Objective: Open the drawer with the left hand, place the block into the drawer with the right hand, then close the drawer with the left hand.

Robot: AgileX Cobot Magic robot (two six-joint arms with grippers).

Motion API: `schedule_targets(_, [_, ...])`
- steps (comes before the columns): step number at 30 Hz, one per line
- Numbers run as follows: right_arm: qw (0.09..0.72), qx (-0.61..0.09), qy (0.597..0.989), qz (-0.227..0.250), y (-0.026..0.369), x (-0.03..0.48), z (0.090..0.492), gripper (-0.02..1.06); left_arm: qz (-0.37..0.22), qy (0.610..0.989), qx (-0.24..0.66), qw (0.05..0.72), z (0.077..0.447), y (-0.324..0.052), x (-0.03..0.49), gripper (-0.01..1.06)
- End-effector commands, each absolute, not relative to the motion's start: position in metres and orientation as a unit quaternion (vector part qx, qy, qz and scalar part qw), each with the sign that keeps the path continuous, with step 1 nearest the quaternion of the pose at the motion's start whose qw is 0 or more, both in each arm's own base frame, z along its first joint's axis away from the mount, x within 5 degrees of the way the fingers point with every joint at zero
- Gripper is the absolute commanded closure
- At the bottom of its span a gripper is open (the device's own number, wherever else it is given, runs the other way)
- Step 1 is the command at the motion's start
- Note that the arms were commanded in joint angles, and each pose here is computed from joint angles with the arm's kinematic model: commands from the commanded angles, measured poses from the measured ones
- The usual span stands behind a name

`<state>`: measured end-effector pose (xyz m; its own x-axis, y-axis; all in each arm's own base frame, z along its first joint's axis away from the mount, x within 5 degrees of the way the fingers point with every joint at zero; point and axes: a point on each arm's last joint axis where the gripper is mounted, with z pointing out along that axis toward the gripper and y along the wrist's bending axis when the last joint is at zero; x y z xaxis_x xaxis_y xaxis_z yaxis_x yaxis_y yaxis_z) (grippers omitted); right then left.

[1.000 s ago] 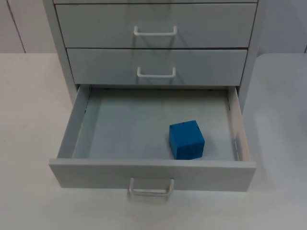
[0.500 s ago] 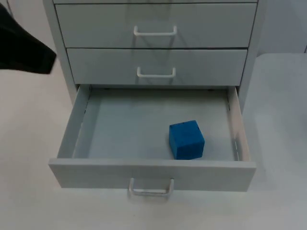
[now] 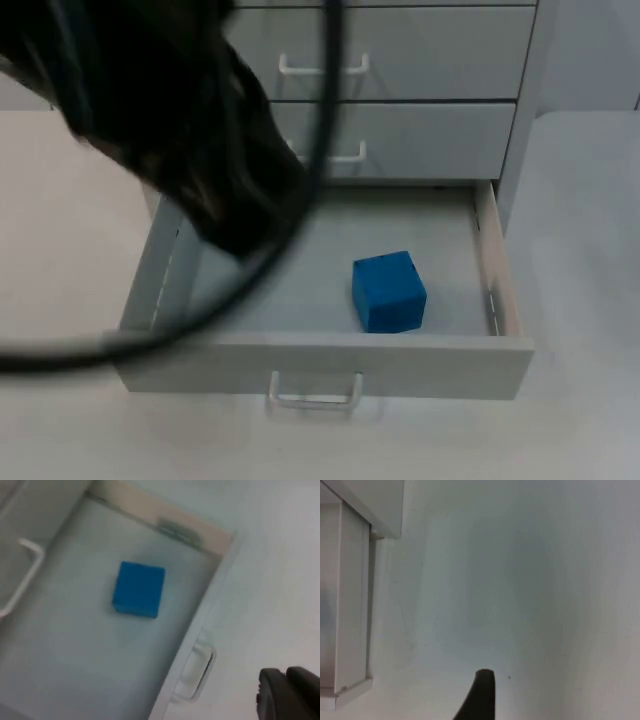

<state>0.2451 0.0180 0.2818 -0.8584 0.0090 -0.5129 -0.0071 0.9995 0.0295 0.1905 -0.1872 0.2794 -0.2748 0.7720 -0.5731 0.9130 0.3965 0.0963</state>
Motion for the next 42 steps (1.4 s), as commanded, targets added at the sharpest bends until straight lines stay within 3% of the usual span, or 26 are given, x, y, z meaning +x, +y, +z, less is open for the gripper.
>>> schedule_targets(1, [0.270, -0.001, 0.963, 0.013, 0.017, 0.243, 0.284, 0.27, -0.077, 0.755, 0.597, 0.259, 0.264, -0.207, 0.185, 1.05])
schedule_targets(9, [0.270, -0.002, 0.963, 0.014, 0.017, 0.243, 0.284, 0.27, -0.013, 0.711, 0.662, 0.239, 0.224, -0.246, 0.176, 1.05])
schedule_targets(12, [0.270, -0.002, 0.963, 0.014, 0.017, 0.243, 0.284, 0.27, 0.038, 0.694, 0.682, 0.228, 0.202, -0.258, 0.176, 1.05])
schedule_targets(18, [0.269, -0.002, 0.963, 0.014, 0.017, 0.243, 0.284, 0.27, 0.098, 0.696, 0.679, 0.213, 0.168, -0.267, 0.184, 1.05])
schedule_targets(24, [0.268, -0.002, 0.963, 0.014, 0.017, 0.243, 0.284, 0.27, 0.104, 0.687, 0.689, 0.206, 0.140, -0.275, 0.188, 1.05])
schedule_targets(42, [0.266, -0.002, 0.964, 0.013, 0.017, 0.242, 0.283, 0.27, 0.144, 0.649, 0.709, 0.235, 0.101, -0.284, 0.203, 1.05])
